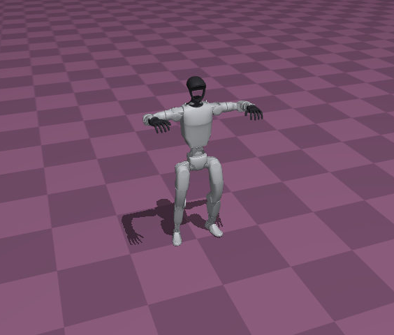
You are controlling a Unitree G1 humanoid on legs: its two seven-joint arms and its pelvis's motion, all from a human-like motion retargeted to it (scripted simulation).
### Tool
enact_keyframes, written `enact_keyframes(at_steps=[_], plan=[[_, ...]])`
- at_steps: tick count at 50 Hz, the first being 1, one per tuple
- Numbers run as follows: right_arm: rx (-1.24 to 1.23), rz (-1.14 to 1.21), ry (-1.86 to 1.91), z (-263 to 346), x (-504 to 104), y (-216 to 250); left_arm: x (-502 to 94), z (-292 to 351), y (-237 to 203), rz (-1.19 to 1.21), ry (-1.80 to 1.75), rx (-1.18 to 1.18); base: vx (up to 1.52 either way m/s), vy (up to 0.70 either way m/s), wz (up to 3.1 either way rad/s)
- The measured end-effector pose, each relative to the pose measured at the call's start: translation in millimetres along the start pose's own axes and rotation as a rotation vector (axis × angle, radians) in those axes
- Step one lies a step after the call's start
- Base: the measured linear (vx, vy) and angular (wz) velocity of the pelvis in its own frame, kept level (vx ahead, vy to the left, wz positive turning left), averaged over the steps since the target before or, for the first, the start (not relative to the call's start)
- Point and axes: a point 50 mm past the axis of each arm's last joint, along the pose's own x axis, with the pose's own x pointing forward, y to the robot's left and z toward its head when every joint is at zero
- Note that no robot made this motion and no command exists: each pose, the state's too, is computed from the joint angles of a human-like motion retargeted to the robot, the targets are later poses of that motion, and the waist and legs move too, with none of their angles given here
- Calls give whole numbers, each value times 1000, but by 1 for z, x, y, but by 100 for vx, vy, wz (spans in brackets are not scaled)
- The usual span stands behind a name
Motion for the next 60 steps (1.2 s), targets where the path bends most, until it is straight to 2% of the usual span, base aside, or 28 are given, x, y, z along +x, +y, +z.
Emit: enact_keyframes(at_steps=[60], plan=[[42, -6, 21, -6, -7, 13, 1, -5, 1, 23, 21, -15, 0, 0, 0]])
